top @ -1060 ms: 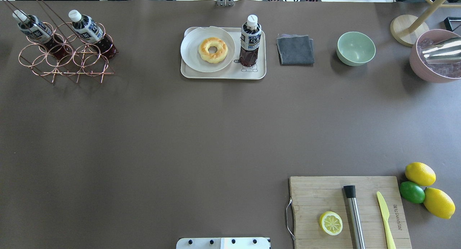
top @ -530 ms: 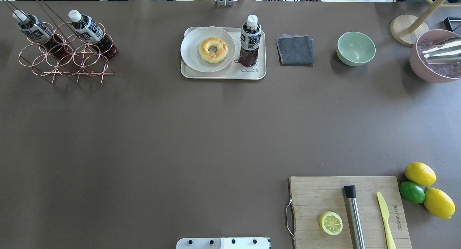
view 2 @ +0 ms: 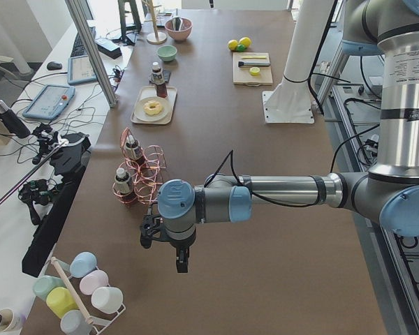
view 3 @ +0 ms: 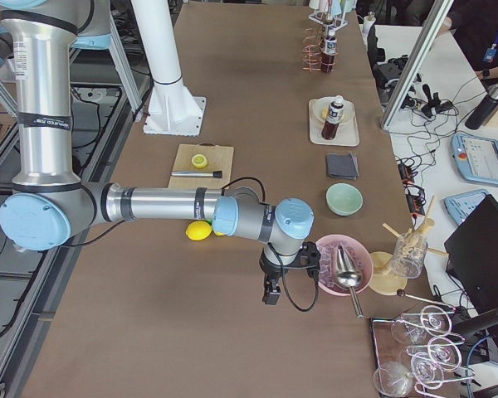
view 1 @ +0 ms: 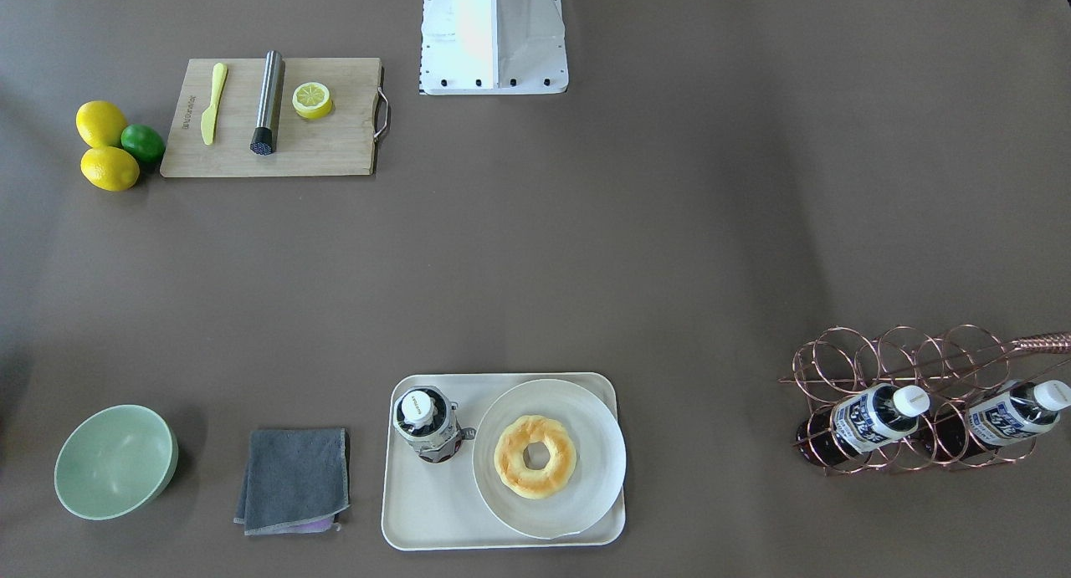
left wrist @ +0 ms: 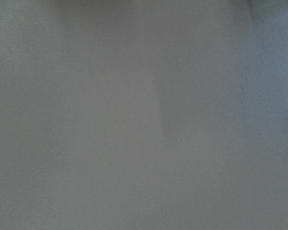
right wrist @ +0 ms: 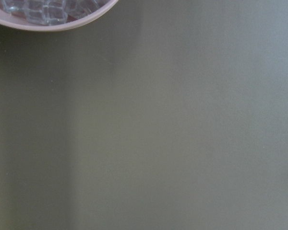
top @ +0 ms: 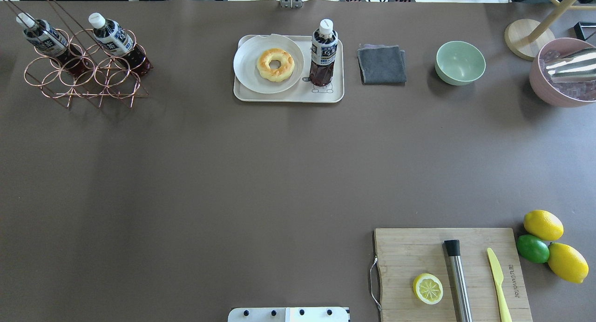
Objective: Place tea on tray
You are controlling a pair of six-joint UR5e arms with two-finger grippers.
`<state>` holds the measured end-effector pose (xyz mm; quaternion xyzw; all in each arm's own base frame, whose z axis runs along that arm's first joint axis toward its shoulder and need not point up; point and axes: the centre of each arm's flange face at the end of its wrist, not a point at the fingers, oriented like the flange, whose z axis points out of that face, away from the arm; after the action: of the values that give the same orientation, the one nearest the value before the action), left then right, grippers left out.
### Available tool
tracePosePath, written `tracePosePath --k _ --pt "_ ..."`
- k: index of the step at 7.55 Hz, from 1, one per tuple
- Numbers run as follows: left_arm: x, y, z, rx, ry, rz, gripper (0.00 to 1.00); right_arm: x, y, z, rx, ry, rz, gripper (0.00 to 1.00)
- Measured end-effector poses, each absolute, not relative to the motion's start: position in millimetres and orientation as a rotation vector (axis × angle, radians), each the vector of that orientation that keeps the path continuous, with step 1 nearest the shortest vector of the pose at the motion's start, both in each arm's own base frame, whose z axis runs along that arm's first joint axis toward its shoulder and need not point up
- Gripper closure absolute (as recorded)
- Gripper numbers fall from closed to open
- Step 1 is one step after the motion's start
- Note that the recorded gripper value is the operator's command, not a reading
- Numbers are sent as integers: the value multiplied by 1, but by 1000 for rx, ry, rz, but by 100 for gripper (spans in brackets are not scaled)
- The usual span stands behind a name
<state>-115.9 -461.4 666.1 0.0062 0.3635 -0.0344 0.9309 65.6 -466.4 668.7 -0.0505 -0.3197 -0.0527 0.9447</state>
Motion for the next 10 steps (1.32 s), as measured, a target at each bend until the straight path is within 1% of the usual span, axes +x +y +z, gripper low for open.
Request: tracePosePath --k 10 --pt "-116 -453 673 -25 730 -80 1 62 -470 661 -88 -677 -114 0"
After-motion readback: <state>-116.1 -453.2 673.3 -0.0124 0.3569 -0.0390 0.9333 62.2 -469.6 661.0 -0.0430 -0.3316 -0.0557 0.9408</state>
